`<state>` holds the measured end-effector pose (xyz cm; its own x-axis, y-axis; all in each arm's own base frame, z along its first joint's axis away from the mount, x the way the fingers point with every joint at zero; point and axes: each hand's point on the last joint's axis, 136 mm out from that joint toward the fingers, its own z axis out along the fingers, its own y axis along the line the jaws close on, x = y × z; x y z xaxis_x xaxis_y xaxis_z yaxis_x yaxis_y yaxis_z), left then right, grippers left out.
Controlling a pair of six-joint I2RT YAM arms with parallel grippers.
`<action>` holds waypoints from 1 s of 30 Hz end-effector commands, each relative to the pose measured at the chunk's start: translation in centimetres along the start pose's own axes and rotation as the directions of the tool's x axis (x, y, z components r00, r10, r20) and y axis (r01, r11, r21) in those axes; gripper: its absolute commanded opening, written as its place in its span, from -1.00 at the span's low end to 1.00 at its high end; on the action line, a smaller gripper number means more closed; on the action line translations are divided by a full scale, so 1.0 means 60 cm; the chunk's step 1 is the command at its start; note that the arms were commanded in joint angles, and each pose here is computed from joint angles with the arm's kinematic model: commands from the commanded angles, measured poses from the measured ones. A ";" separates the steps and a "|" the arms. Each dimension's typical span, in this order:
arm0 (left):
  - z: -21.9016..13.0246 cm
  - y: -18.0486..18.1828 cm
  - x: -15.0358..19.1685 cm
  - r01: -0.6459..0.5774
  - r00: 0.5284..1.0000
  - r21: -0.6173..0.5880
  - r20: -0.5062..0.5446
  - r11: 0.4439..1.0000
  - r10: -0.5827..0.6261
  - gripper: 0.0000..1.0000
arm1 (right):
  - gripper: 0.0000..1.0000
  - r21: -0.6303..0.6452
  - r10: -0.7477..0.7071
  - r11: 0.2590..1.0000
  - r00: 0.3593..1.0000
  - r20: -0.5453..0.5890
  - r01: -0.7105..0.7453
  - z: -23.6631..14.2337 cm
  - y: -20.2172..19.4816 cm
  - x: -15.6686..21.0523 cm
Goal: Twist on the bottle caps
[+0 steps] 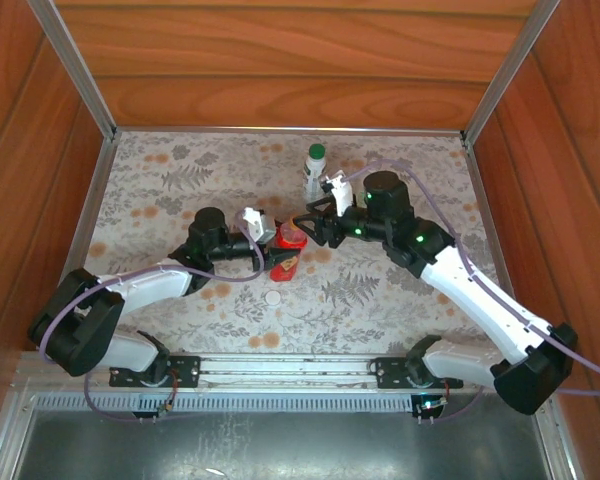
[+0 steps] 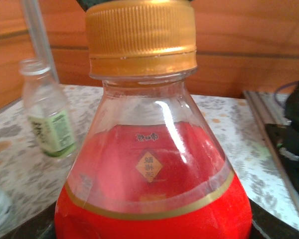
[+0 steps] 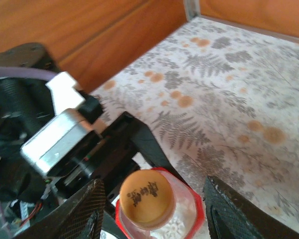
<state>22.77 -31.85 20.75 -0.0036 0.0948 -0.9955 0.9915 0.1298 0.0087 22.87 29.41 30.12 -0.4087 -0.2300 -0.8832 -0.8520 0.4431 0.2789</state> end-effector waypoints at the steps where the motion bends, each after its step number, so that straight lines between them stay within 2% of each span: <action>1: -0.007 -0.037 -0.029 -0.053 0.997 0.129 0.058 0.990 0.046 0.16 | 0.07 -0.133 -0.098 0.986 0.995 0.016 0.099 -0.003 0.037 -0.002; 4: -0.004 -0.035 -0.031 -0.042 0.998 0.138 0.057 0.990 0.035 0.16 | -0.06 -0.146 -0.095 0.985 0.995 -0.002 0.094 0.001 0.039 0.001; 14: -0.006 -0.038 -0.039 -0.045 0.997 0.140 0.067 0.989 0.036 0.17 | -0.11 -0.148 -0.091 0.986 0.994 -0.055 0.082 0.016 0.029 0.025; 20: -0.006 -0.030 -0.040 -0.045 0.997 0.111 0.065 0.993 0.038 0.17 | -0.46 -0.127 -0.083 0.989 0.994 -0.067 0.074 0.020 0.021 0.029; 24: -0.001 0.001 -0.037 -0.043 0.998 0.007 0.054 0.999 0.042 0.16 | -0.62 -0.015 -0.042 0.999 0.996 -0.081 0.041 0.028 -0.013 0.029; 26: 0.000 0.019 -0.035 -0.040 0.998 -0.046 0.046 0.998 0.042 0.16 | -0.60 0.061 0.001 0.998 0.996 -0.090 0.004 0.036 -0.037 0.028; 30: 0.000 0.038 -0.026 -0.042 0.998 -0.111 0.030 0.993 0.046 0.16 | -0.46 0.084 0.064 0.995 0.993 -0.098 -0.056 0.044 -0.045 0.027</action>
<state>22.87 -31.83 20.53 -0.0294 0.0975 -0.9948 0.9905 0.1365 -0.0159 23.48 30.99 28.36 -0.3957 -0.3032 -0.8669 -0.8809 0.3921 0.2650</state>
